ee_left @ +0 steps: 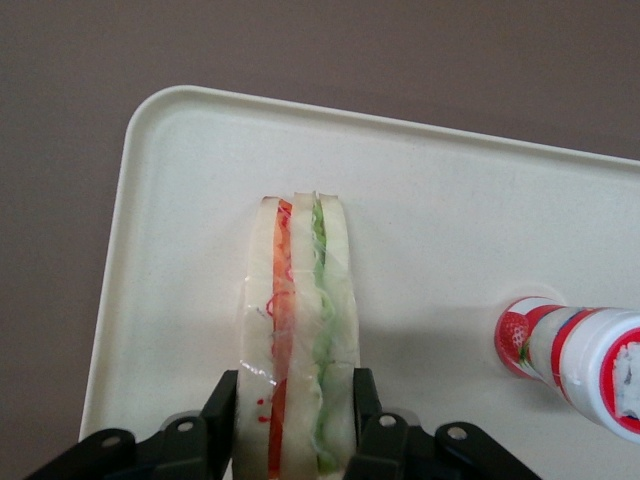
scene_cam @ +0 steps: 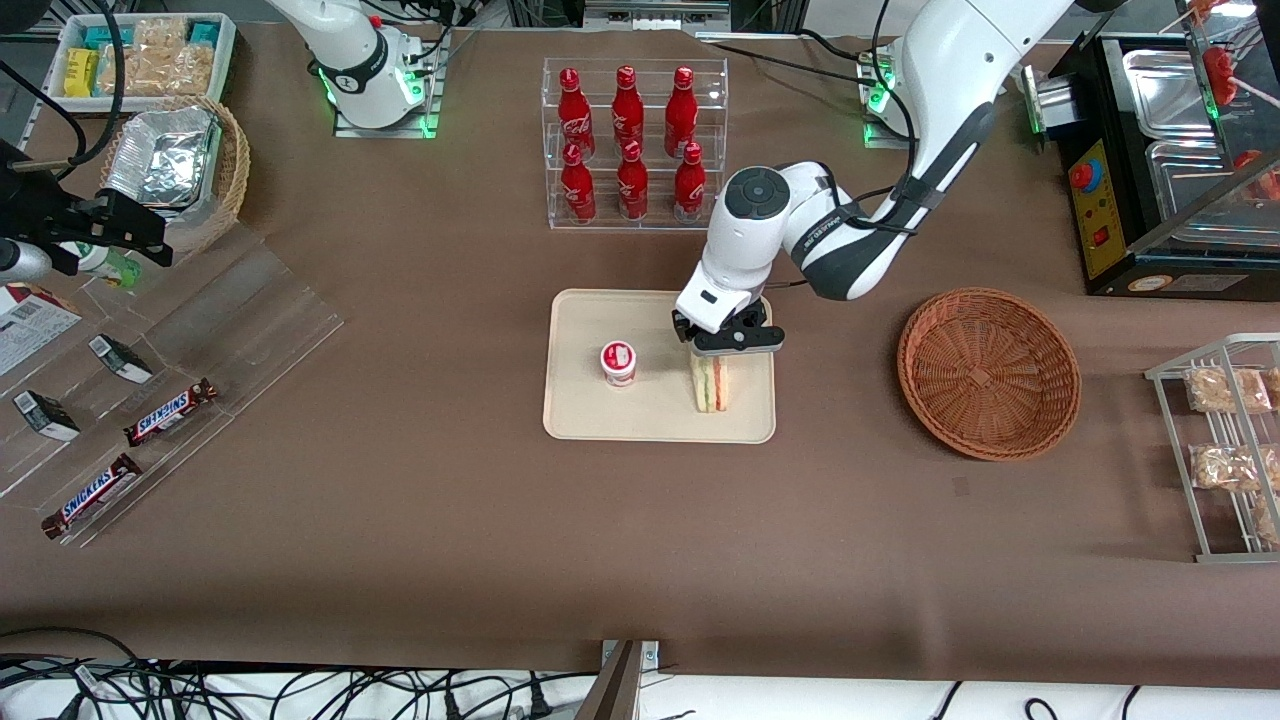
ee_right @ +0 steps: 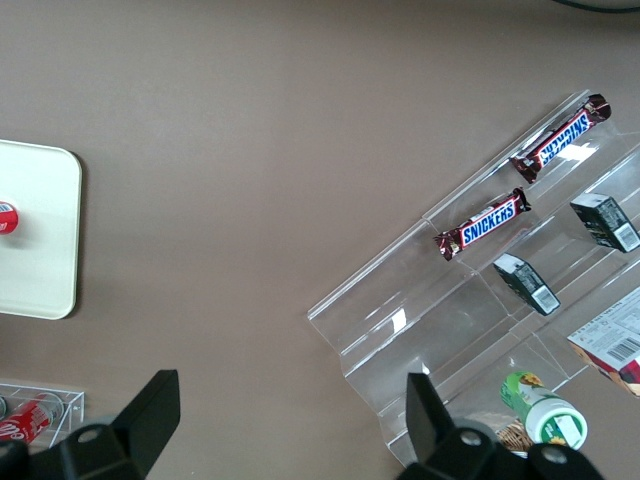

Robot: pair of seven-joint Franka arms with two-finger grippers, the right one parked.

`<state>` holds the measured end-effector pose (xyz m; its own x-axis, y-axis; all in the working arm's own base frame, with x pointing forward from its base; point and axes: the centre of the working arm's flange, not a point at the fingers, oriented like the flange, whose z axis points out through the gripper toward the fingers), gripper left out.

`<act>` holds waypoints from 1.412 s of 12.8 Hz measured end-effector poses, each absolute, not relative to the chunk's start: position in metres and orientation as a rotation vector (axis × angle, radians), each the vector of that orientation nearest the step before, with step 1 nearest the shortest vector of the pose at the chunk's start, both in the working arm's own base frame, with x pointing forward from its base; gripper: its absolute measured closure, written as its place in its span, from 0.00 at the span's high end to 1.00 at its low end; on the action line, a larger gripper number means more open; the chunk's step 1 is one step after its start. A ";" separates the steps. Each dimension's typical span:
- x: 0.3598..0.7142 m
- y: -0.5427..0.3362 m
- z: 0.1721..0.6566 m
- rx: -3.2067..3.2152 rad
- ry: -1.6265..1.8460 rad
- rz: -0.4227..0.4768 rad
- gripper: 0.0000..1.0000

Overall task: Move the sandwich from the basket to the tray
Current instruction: 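Lower the sandwich onto the tray beside the yogurt cup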

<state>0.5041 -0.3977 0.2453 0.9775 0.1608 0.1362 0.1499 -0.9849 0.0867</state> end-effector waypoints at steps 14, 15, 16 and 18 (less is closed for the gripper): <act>0.505 -0.400 0.244 3.018 0.401 0.257 1.00; 0.505 -0.402 0.247 3.006 0.428 0.261 1.00; 0.504 -0.405 0.251 2.993 0.452 0.265 1.00; 0.500 -0.411 0.259 2.986 0.476 0.268 1.00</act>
